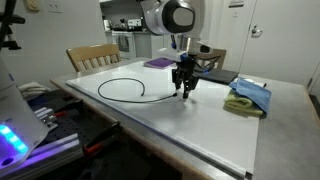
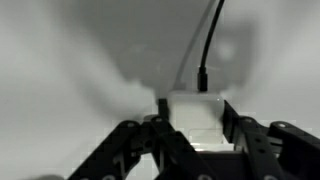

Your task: Wind the black charging cable

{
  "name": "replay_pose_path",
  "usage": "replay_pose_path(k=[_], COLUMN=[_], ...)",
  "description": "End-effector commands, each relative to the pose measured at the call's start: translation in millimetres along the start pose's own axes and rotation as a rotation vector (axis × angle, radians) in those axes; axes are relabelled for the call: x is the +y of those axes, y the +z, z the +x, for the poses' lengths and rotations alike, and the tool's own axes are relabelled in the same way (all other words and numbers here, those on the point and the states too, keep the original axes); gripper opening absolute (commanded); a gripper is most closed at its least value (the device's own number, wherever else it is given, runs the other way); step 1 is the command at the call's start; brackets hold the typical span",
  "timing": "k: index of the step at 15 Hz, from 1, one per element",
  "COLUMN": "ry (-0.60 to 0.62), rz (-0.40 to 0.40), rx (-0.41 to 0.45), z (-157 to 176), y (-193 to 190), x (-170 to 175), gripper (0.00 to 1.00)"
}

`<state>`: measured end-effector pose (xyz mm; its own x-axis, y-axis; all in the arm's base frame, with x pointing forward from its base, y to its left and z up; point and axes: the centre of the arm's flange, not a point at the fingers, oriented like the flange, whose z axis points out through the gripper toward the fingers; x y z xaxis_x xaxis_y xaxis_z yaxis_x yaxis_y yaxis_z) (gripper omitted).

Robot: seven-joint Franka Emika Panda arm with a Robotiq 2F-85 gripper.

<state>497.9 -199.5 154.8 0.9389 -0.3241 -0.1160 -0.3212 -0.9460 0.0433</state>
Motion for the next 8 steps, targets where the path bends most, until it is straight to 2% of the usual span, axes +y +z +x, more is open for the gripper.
replay_pose_path(k=[1, 3, 4, 8], ry=[-0.201, -0.312, -0.217, -0.284], rz=[0.008, 0.013, 0.013, 0.015], rx=[0.010, 0.016, 0.023, 0.030], z=[25, 33, 18, 24], y=[2, -1, -2, -3], x=[-36, -55, -48, -61], gripper=[0.26, 0.26, 0.51, 0.51])
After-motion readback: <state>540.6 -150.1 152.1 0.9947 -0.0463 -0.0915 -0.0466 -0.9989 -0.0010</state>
